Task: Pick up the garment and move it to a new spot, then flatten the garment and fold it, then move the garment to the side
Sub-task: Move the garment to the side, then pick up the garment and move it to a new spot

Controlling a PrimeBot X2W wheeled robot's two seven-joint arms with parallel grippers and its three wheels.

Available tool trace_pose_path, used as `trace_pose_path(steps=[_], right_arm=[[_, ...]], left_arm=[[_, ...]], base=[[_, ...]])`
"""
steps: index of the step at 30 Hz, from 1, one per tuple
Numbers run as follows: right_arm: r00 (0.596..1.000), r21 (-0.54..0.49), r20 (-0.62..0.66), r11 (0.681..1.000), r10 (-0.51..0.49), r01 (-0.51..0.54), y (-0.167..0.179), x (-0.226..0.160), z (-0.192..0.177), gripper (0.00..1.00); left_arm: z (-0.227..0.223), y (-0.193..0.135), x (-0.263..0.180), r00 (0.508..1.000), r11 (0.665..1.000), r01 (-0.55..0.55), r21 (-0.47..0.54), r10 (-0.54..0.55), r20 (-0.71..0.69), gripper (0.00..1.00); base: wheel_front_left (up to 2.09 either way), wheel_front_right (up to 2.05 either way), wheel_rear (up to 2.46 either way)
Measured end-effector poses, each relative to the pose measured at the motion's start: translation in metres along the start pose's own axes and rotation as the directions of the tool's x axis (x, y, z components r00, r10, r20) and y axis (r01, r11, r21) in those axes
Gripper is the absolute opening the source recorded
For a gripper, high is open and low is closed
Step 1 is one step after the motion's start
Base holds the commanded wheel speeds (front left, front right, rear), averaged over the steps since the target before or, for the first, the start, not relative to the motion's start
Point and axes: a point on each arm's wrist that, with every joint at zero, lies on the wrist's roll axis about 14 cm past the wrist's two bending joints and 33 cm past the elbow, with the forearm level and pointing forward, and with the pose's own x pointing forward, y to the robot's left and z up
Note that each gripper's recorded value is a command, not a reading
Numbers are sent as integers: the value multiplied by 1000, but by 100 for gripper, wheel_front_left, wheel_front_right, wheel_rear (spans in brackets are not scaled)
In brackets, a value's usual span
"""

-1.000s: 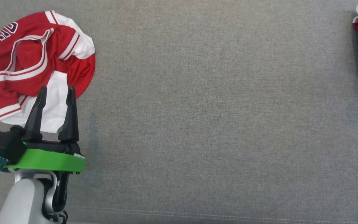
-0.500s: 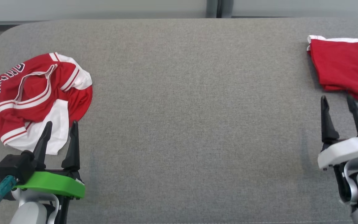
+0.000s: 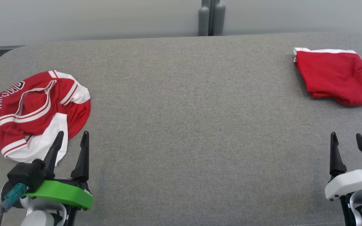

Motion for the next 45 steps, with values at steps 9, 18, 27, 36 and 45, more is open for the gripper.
trace_pose_path(steps=[9,18,27,36,45], right_arm=[[993,-42,34,993,109,-108,34,7,9,100],[927,-98,73,927,369,-361,114,18,23,100],[854,-118,91,857,512,-501,168,22,32,100],[795,-121,89,799,600,-589,208,19,34,100],[776,-122,102,782,623,-611,219,20,41,100]], left_arm=[[4,11,-11,998,998,-56,-15,56,16,100],[14,50,-40,974,975,-222,-28,223,51,100],[25,84,-85,928,931,-363,-32,364,85,100],[41,107,-123,880,890,-454,-35,455,137,100],[44,118,-128,875,884,-467,-15,465,136,100]], base=[[0,0,0],[0,0,0],[0,0,0],[0,0,0],[0,0,0]])
